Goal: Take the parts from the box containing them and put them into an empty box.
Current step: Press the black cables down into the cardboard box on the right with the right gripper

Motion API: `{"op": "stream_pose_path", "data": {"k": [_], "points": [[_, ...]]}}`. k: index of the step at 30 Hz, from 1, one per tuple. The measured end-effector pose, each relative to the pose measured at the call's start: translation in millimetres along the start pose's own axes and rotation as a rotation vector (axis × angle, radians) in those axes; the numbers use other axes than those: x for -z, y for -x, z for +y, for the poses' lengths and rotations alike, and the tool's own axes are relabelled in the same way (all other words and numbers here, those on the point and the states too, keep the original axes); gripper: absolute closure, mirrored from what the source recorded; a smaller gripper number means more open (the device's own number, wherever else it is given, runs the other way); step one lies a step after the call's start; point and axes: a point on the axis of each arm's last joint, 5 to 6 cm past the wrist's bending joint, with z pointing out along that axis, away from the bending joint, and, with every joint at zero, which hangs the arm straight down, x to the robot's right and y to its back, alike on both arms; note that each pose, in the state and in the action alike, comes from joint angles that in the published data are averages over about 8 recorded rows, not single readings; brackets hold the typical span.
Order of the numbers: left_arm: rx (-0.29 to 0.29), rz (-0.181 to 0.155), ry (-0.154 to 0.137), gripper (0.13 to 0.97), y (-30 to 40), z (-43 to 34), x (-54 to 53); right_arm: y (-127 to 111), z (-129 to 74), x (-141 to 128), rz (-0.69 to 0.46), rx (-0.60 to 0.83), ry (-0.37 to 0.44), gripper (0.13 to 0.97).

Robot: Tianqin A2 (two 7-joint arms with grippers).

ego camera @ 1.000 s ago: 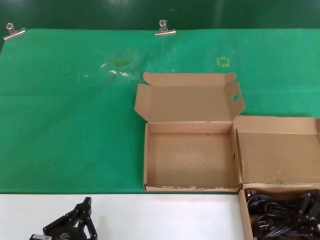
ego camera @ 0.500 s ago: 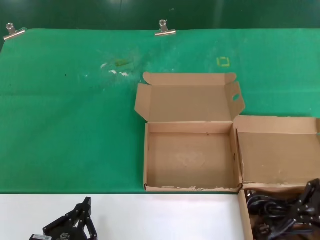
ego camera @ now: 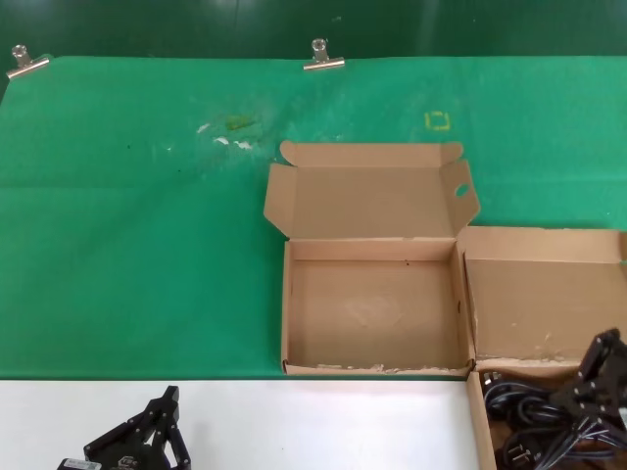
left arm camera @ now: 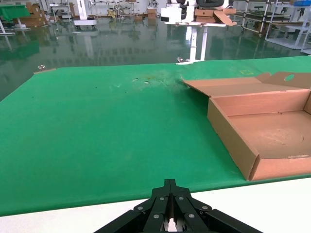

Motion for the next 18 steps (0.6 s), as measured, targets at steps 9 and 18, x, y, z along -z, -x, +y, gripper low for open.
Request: {"op": "stream_pose_path", "data": {"k": [9, 18], "points": [[0.000, 0.000, 0.000, 0.948, 0.0, 0.0, 0.0, 17, -3, -6, -0.060, 0.013, -0.021, 0.928], [0.000, 0.000, 0.000, 0.948, 0.0, 0.0, 0.0, 30, -3, -14, -0.087, 0.014, -0.041, 0.858]]}}
